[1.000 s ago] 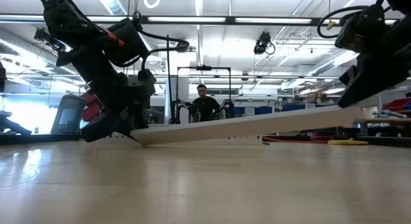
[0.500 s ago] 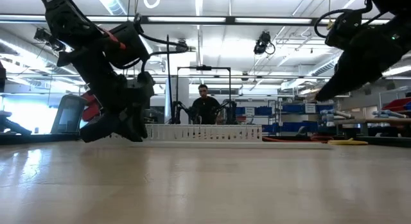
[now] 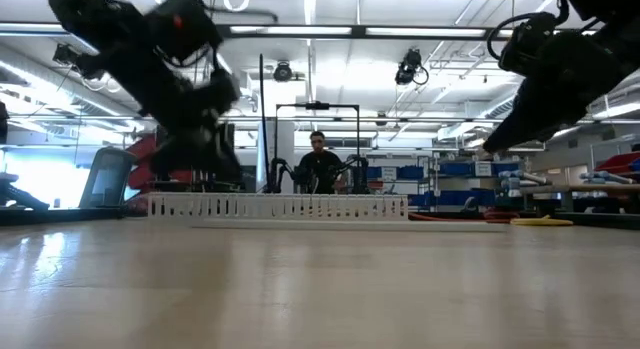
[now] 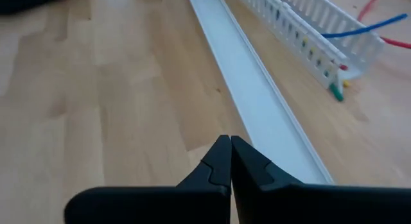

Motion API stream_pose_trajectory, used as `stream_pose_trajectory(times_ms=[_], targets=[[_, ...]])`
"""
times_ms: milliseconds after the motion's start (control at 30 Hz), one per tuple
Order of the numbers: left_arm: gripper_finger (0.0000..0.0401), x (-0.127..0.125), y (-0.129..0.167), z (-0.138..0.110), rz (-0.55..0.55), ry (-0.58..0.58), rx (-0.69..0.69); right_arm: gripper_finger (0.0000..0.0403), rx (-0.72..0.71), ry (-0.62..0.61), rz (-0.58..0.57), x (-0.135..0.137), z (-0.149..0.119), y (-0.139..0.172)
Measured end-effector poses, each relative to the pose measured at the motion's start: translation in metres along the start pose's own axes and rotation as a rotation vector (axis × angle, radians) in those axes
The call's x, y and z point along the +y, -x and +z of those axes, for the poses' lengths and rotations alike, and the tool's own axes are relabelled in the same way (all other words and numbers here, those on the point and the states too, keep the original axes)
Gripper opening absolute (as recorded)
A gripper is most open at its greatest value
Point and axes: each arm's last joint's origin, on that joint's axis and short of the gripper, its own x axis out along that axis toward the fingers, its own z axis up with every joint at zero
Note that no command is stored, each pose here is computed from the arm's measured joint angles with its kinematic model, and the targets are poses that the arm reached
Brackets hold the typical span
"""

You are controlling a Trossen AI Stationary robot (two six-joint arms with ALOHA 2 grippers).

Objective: Ziptie cables
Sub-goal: Close the white cable duct

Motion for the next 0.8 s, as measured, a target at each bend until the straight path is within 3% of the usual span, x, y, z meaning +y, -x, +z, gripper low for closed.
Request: stream_pose_trajectory(times_ms=[200, 367, 500, 800], targets=[[0.0091, 0.018, 0.038, 0.006, 0.011, 0.158, -0.164, 0.0, 0.026, 0.012, 0.02, 0.003, 0.0, -0.022], [0.0084, 0.021, 0.06, -0.012, -0.082, 0.318, -0.297, 0.0, 0.087, 0.089, -0.007, 0.019, 0.011, -0.046], [0.0083, 0.014, 0.067, -0.036, -0.188, 0.413, -0.341, 0.0, 0.088, 0.18, -0.019, 0.035, 0.037, -0.071], [0.0082, -0.006, 0.054, -0.077, -0.218, 0.545, -0.319, 0.0, 0.09, 0.323, -0.045, 0.045, 0.1, -0.157]])
